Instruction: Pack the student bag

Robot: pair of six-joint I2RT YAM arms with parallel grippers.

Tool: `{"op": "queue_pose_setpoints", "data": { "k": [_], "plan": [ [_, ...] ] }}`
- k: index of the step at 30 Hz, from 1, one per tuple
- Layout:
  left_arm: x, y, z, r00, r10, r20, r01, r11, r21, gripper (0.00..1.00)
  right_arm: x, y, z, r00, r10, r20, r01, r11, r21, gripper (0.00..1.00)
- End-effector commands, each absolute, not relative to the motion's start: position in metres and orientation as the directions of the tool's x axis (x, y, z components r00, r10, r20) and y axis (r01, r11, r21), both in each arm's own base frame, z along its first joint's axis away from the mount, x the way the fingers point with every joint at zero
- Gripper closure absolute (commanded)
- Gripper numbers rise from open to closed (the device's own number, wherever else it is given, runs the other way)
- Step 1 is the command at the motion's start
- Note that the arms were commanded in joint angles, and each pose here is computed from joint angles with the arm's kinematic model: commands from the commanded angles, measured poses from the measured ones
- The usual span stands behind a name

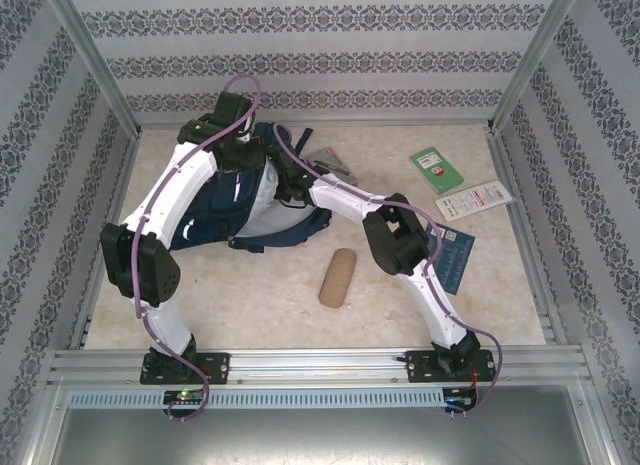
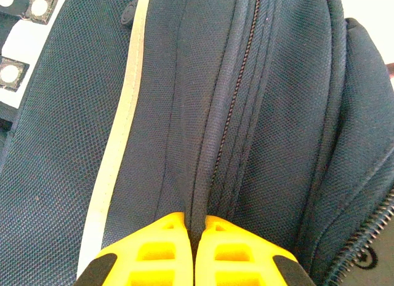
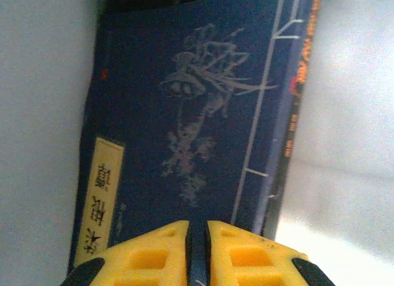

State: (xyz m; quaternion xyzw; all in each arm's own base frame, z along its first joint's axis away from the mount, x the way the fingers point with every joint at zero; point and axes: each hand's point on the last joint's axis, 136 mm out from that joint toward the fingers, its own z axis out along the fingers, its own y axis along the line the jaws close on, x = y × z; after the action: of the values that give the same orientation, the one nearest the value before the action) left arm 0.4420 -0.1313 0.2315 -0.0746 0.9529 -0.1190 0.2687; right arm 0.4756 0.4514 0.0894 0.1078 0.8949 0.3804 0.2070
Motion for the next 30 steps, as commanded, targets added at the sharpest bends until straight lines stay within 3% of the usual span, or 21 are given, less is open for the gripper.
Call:
{"op": "queue_pose_setpoints", "data": {
  "k": [1,8,17,21,23,27,30],
  "plan": [
    [0.442,-0.146,0.256,-0.817,-0.218,-0.534,-0.028,0.94,-0.341,1.0,0.473,0.459,0.091,-0.907,0.306,-0.288,-0.012,0.667,0.745,0.82],
    [0.444,-0.135,0.251,-0.81,-0.193,-0.554,-0.035,0.958,-0.283,1.0,0.453,0.426,0.114,-0.894,0.325,-0.31,-0.01,0.675,0.737,0.74],
    [0.445,-0.127,0.234,-0.821,-0.158,-0.548,-0.034,0.973,-0.229,0.99,0.396,0.351,0.142,-0.871,0.35,-0.345,0.022,0.729,0.685,0.72],
    [0.443,-0.13,0.223,-0.836,-0.162,-0.523,-0.034,0.969,-0.246,0.9,0.363,0.295,0.145,-0.85,0.369,-0.375,0.065,0.781,0.621,0.72],
    [0.443,-0.134,0.218,-0.842,-0.171,-0.511,-0.032,0.963,-0.269,0.76,0.347,0.262,0.145,-0.833,0.387,-0.396,0.097,0.807,0.583,0.71],
    [0.44,-0.145,0.213,-0.854,-0.187,-0.485,-0.027,0.948,-0.318,0.66,0.316,0.186,0.138,-0.796,0.436,-0.421,0.201,0.845,0.496,0.69],
    [0.436,-0.155,0.214,-0.856,-0.191,-0.479,-0.01,0.935,-0.355,0.51,0.293,0.129,0.127,-0.762,0.482,-0.433,0.293,0.852,0.434,0.65]
  ]
}}
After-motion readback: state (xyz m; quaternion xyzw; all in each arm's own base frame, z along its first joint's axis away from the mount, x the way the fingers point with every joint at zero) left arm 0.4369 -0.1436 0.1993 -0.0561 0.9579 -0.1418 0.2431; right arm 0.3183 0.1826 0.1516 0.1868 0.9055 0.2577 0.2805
